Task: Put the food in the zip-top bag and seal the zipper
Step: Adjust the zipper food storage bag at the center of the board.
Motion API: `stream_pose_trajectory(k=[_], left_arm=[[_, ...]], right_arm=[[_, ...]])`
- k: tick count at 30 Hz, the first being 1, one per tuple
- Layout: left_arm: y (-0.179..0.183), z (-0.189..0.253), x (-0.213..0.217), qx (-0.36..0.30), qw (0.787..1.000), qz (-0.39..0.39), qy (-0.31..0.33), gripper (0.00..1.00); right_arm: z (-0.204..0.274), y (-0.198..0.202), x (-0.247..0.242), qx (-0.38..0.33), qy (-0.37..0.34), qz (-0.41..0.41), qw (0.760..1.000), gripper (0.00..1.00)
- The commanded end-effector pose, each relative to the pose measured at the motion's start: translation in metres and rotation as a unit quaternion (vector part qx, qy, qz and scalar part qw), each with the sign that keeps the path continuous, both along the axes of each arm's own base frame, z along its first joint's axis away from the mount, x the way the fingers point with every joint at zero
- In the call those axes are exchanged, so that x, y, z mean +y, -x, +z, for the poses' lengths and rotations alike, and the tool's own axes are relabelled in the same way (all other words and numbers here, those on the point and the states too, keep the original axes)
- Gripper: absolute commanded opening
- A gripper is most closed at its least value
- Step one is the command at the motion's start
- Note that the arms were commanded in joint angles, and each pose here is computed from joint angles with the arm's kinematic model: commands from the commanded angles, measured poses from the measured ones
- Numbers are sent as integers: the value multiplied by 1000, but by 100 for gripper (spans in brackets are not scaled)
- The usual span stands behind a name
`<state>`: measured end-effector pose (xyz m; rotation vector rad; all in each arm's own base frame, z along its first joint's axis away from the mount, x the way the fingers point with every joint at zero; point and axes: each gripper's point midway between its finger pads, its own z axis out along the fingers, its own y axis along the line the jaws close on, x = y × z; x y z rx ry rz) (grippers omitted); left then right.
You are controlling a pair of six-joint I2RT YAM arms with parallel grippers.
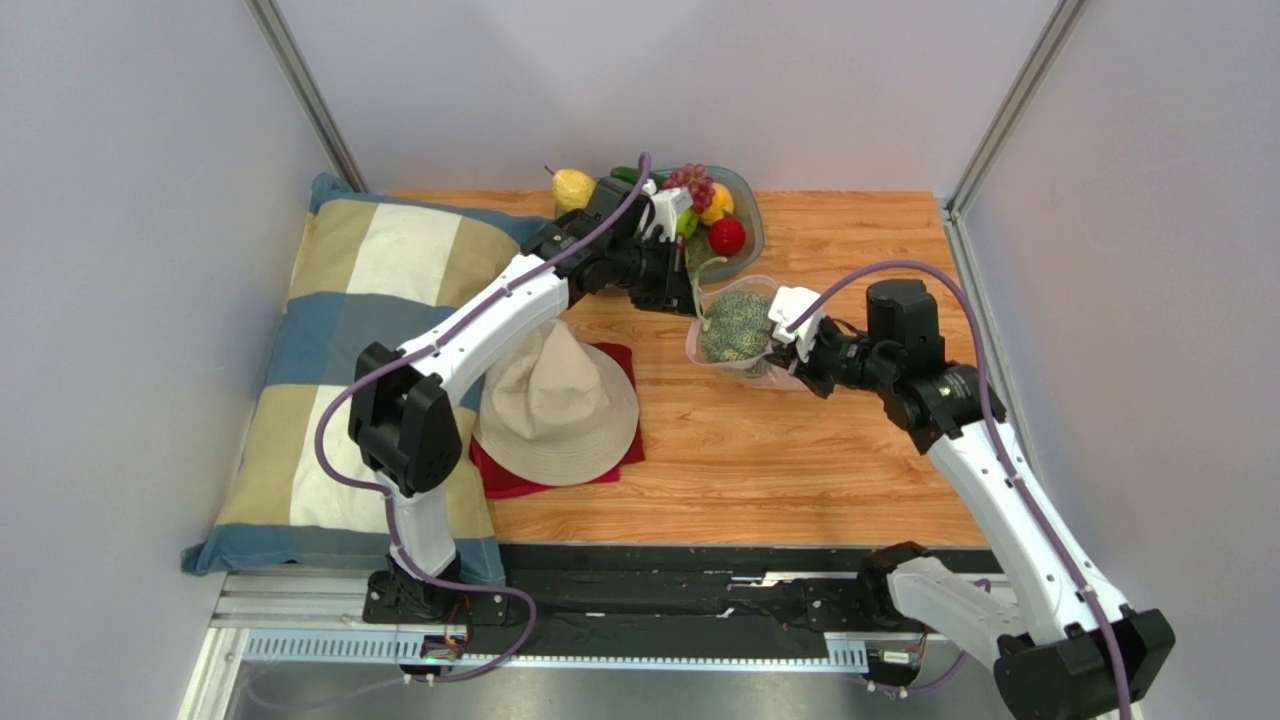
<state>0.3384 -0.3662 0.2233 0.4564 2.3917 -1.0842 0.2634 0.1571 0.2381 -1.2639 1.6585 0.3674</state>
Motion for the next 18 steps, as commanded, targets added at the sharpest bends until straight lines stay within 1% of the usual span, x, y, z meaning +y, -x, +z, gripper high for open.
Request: stream_pose_trajectory(k=[1,2,4,5,6,7,9,10,11,12,13,14,18], left_arm=[[18,91,3,-125,991,-32,21,0],[21,86,6,-114,993,-32,12,0],[23,91,12,-101,994,-35,9,0],[28,94,15,-98,994,-40,6,0],[28,104,15,-110,993,-41,11,0],[28,113,18,-125,991,-39,14,0],[31,120,16,-143,988,-51,19,0],[31,120,18,-129,990,-49,20,0],[35,128,15,-132,989,-58,31,0],[38,141,13,-155,984,-76,43,0],[44,140,8,-165,982,-84,37,0],[43,137,8,-168,982,-84,30,0],[47,109,3,-125,986,-108,23,0]], right_arm=[[41,19,14,-31,-37,20,999,0],[36,16,10,-34,-26,10,999,0],[22,17,4,-25,-5,5,1000,0],[27,22,6,-25,-12,14,1000,0],[37,25,8,-29,-24,14,999,0],[41,28,9,-18,-40,8,999,0],[37,34,11,-3,-41,13,999,0],[36,38,11,9,-41,10,999,0],[42,41,13,15,-50,11,999,0],[49,44,15,18,-63,9,998,0],[55,48,18,32,-81,6,996,0],[54,52,21,40,-83,10,996,0],[44,58,22,64,-94,0,993,0]])
